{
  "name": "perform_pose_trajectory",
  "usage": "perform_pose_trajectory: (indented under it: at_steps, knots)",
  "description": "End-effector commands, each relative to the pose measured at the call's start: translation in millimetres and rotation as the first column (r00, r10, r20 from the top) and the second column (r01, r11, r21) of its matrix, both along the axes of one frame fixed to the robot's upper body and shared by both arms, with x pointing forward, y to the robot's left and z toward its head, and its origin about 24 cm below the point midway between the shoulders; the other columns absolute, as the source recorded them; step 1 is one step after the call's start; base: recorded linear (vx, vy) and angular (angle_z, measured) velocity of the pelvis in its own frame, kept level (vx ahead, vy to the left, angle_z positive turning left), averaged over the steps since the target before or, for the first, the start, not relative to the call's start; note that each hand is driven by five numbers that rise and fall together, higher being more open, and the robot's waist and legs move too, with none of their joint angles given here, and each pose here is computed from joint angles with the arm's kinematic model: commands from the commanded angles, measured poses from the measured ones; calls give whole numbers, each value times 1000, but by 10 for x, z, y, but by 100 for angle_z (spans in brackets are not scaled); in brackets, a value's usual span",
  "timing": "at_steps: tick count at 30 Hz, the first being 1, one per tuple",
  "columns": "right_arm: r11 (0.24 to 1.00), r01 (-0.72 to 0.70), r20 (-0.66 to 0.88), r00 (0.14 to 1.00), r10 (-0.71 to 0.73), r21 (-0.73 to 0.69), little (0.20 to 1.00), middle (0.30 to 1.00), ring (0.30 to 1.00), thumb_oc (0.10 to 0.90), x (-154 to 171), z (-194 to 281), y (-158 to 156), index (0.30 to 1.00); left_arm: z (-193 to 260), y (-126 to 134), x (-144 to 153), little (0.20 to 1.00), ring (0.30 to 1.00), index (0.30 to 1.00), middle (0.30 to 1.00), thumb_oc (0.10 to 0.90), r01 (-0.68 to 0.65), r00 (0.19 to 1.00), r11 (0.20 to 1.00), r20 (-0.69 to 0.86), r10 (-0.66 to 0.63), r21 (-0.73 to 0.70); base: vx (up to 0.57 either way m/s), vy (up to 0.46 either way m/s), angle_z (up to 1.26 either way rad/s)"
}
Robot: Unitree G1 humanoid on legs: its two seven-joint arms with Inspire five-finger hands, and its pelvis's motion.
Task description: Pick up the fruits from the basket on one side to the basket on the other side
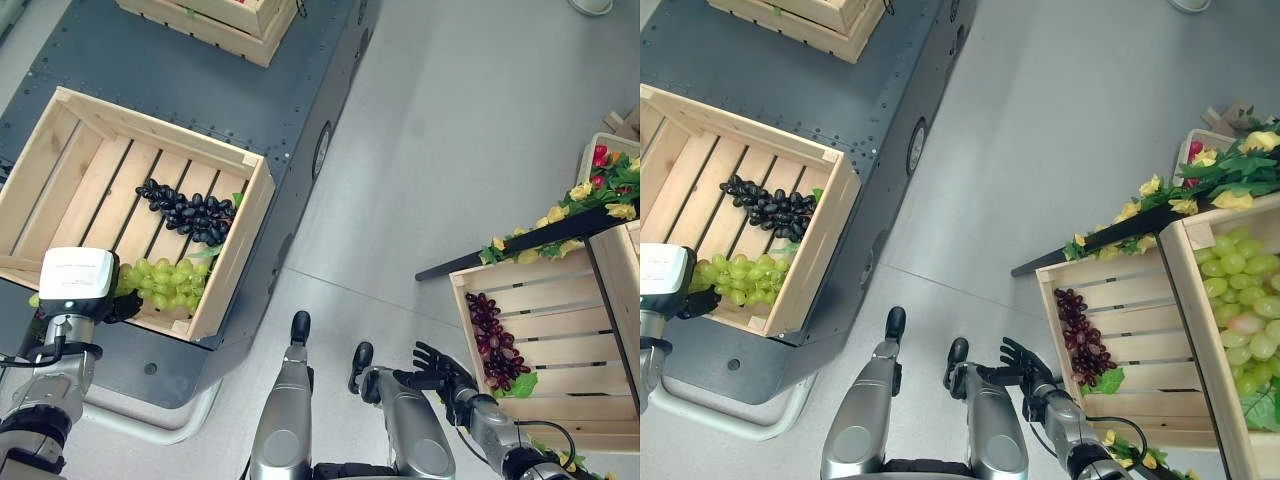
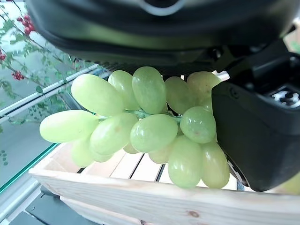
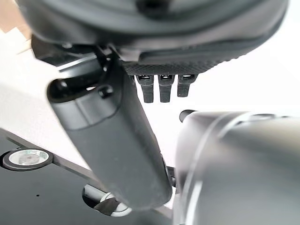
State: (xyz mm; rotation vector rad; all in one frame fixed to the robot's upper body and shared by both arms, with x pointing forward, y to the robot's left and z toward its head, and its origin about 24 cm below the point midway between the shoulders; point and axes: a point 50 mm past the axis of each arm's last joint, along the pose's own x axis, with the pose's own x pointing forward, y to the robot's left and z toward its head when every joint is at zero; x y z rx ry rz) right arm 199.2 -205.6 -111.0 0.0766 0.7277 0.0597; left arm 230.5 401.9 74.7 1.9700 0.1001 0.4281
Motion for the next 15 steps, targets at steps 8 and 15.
perform_pose_trajectory:
  at_steps: [8,15]
  knots:
    - [999,-9,266,964,-1,35,900,900,900,800,56,351,-89,900,511,131,-148,300,300,300,300,400,-14,961,992,276,-21,127,5,-42,1]
    - [946,-317,582,783,220,70,900,900,900,800,259,1081,277,900,695,66,-243,300,300,300,300,400,54,952,979,286,-110,195,33,-48,9]
